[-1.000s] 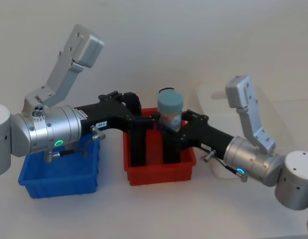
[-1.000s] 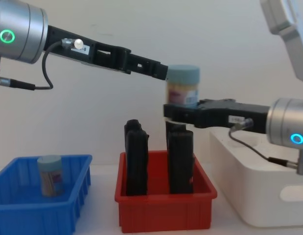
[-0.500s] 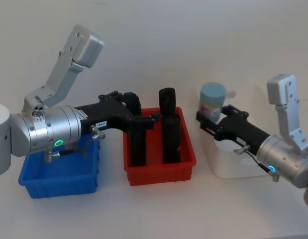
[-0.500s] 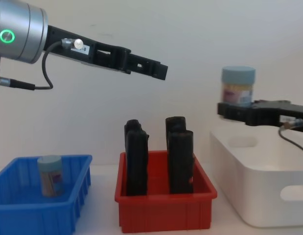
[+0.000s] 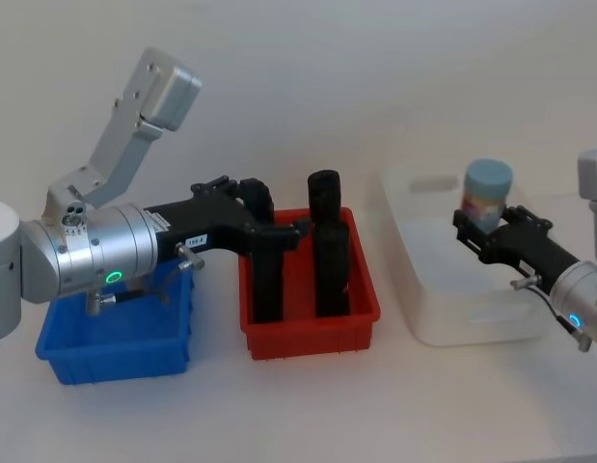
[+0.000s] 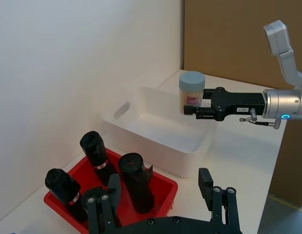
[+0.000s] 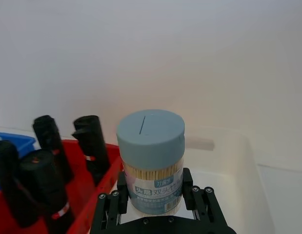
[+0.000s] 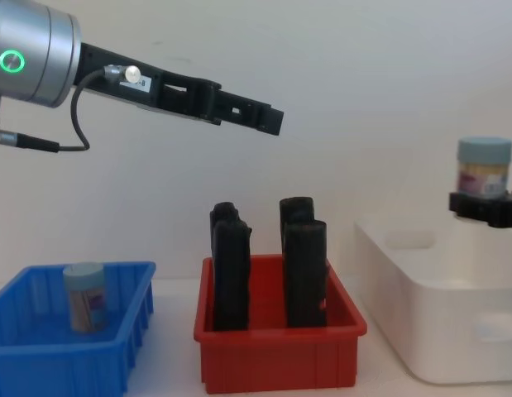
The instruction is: Pick the cotton swabs from the blue box and place them into the white box.
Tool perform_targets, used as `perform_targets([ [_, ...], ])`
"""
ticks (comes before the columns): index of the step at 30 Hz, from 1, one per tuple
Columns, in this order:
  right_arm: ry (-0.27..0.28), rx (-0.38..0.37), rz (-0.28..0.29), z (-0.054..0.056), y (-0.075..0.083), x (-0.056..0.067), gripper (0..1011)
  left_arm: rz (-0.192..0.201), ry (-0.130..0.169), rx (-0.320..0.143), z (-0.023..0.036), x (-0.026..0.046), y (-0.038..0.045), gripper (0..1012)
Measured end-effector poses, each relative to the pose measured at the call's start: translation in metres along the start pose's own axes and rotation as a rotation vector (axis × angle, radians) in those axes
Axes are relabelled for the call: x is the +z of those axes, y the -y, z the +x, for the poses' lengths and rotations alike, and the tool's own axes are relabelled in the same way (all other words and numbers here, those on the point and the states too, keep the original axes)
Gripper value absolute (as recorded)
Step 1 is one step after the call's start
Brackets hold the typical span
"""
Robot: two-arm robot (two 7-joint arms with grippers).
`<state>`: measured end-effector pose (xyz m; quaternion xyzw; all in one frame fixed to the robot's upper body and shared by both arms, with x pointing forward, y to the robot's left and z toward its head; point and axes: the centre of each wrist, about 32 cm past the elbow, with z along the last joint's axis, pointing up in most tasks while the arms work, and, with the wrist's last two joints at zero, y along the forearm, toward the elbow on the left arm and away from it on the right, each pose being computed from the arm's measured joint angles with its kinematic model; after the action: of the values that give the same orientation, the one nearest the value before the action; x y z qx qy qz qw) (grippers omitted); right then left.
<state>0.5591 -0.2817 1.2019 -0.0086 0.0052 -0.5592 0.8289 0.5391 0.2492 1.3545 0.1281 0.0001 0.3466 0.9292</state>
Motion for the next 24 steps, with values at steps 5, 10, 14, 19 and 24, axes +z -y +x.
perform_targets([
  [5, -0.017, -0.066, -0.044, 0.014, -0.005, -0.007, 624, 0.000, 0.000, 0.000, 0.0000, 0.0000, 0.0000, 1004],
  [10, -0.033, -0.094, -0.081, 0.024, -0.011, -0.014, 624, 0.000, 0.000, 0.000, 0.0000, 0.0000, 0.0000, 1004],
  [14, -0.047, -0.112, -0.109, 0.030, -0.016, -0.021, 624, 0.000, 0.000, 0.000, 0.0000, 0.0000, 0.0000, 1004],
  [19, -0.055, -0.118, -0.124, 0.034, -0.019, -0.024, 730, 0.000, 0.000, 0.000, 0.0000, 0.0000, 0.0000, 1004],
  [24, -0.060, -0.120, -0.128, 0.037, -0.022, -0.027, 859, 0.000, 0.000, 0.000, 0.0000, 0.0000, 0.0000, 1004],
])
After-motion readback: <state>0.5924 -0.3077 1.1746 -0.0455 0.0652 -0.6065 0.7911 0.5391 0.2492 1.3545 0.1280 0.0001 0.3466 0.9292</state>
